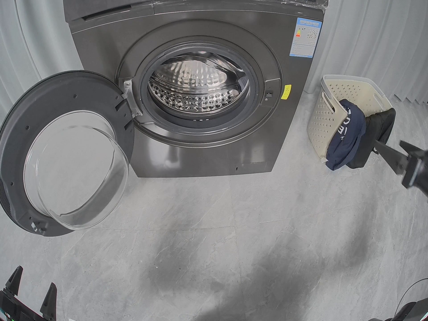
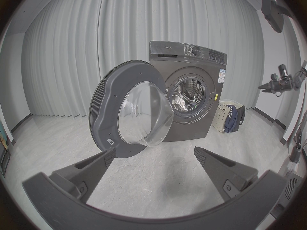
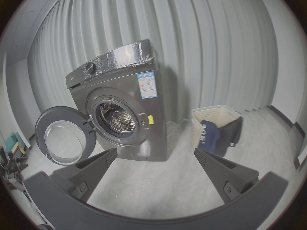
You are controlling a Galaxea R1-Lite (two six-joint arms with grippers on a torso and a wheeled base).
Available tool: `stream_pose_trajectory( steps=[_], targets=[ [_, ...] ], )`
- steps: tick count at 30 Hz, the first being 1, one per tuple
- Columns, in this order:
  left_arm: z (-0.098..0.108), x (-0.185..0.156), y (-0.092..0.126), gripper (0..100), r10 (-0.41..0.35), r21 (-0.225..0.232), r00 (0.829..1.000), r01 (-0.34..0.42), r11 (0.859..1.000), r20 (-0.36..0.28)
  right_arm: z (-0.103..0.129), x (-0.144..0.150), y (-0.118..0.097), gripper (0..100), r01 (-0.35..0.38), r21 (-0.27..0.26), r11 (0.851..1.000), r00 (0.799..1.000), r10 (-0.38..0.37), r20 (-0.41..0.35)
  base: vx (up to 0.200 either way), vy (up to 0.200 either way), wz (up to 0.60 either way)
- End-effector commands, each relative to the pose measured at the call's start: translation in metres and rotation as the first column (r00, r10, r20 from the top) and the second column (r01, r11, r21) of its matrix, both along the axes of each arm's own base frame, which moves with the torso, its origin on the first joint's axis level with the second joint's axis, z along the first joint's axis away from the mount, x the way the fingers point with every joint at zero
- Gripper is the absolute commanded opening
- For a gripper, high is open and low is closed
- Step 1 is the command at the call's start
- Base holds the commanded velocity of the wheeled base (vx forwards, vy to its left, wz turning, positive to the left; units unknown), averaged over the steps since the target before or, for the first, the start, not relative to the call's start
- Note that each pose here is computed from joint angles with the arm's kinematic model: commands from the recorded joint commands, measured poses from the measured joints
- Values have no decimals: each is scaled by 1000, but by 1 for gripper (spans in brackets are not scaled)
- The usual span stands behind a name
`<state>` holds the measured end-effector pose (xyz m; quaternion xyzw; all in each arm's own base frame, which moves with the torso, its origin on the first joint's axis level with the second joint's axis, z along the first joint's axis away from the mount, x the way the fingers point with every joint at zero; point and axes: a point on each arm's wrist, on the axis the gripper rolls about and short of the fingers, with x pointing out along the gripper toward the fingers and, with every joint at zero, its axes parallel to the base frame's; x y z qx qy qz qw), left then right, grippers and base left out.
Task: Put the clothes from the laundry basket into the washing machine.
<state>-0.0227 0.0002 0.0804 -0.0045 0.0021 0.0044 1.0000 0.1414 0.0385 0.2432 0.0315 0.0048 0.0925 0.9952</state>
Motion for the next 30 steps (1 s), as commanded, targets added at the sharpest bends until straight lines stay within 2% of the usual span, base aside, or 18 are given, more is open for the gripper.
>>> stream_pose_trajectory(
  steps=[1, 2, 3, 4, 7, 15, 21, 30],
  targets=[
    [-5, 0, 0, 100, 0, 6, 1000, 0, 1000, 1, -134, -152, -39, 100, 266, -52, 962, 953, -255, 166, 0, 0, 0],
    [-5, 0, 0, 100, 0, 7, 1000, 0, 1000, -2, -151, -160, -38, 100, 246, -62, 967, 965, -239, 107, 0, 0, 0],
    [-5, 0, 0, 100, 0, 7, 1000, 0, 1000, -2, -152, -160, -38, 100, 244, -60, 968, 966, -237, 106, 0, 0, 0],
    [-5, 0, 0, 100, 3, 14, 1000, -3, 1000, -2, -163, -164, -39, 100, 226, -60, 972, 973, -223, 62, 0, 0, 0],
    [-5, 0, 0, 100, 2, 10, 1000, -2, 1000, 0, -166, -164, -39, 100, 205, -29, 978, 979, -204, 28, 0, 0, 0],
    [-5, 0, 0, 100, -1, 1, 1000, 1, 1000, 0, -167, -164, -39, 100, 182, -76, 980, 983, -181, 23, 0, 0, 0],
    [-5, 0, 0, 100, 2, -8, 1000, -2, 1000, 0, -167, -164, -39, 100, 194, -72, 978, 981, -193, 19, 0, -200, 0],
    [-5, 0, 0, 100, 2, -6, 1000, -2, 1000, -2, -167, -164, -38, 100, 168, -71, 983, 986, -167, 23, 0, -200, 0]
  ],
)
